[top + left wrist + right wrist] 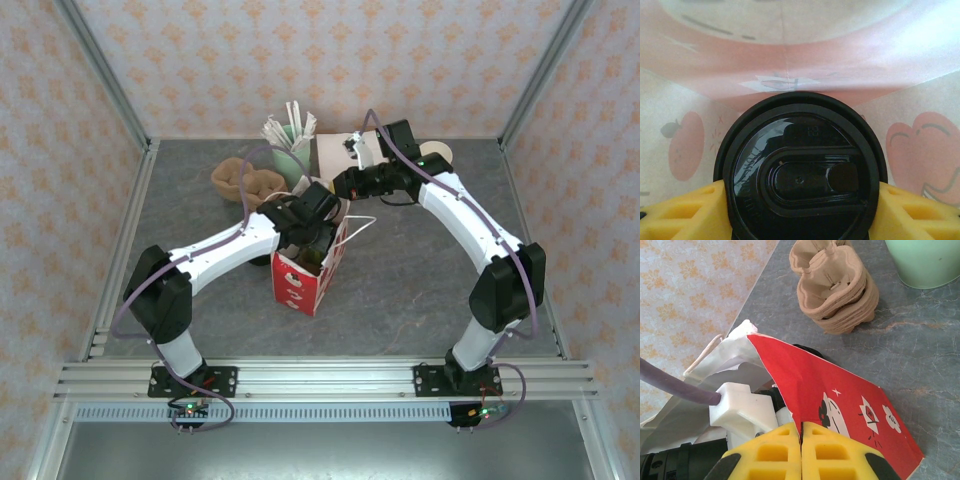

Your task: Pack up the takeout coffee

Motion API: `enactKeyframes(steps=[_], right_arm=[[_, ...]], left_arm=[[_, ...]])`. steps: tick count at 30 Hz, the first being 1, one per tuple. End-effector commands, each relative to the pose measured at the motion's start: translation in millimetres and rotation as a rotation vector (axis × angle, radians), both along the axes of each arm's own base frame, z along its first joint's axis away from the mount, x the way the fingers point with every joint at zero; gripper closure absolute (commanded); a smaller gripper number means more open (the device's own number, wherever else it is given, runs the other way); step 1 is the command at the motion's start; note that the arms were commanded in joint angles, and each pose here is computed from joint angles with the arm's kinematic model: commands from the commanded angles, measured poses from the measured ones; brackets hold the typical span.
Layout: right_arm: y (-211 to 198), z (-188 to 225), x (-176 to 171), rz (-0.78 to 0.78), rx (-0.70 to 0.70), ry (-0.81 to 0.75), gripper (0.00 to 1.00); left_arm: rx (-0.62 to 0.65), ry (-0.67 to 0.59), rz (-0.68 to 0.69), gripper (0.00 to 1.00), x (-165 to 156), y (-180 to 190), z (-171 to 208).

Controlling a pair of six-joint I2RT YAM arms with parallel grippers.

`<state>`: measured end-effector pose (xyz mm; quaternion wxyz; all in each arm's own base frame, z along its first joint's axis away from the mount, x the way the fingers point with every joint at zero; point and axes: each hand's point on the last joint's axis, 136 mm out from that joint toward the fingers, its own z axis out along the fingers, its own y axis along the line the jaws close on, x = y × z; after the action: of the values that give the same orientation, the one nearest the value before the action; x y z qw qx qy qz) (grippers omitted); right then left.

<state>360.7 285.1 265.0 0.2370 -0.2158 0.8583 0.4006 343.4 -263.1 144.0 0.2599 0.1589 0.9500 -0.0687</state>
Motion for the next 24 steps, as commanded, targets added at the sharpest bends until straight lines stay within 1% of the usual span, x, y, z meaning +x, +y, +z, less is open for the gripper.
enactKeyframes(steps=[1, 3, 13, 16, 24], right_arm=[[7.4, 6.1, -18.0, 0.05, 0.033, 0.029, 0.93], [7.5, 5.4, -18.1, 0.049, 0.034, 0.032, 0.93], [8.0, 4.6, -18.3, 0.049, 0.035, 0.038, 0.93], [7.8, 5.3, -18.8, 0.049, 0.036, 0.038, 0.93], [7.9, 4.4, -19.6, 0.05, 0.034, 0.041, 0.93]], left_arm=[[-0.035, -0.029, 0.037, 0.33, 16.1, -2.8, 13.4], [-0.034, -0.033, 0.039, 0.29, 17.3, -2.3, 15.0], [-0.049, -0.04, 0.053, 0.28, 19.8, -2.6, 21.7], [-0.052, -0.042, 0.053, 0.25, 20.6, -3.3, 23.5], [-0.065, -0.052, 0.058, 0.21, 23.6, -4.1, 31.2]])
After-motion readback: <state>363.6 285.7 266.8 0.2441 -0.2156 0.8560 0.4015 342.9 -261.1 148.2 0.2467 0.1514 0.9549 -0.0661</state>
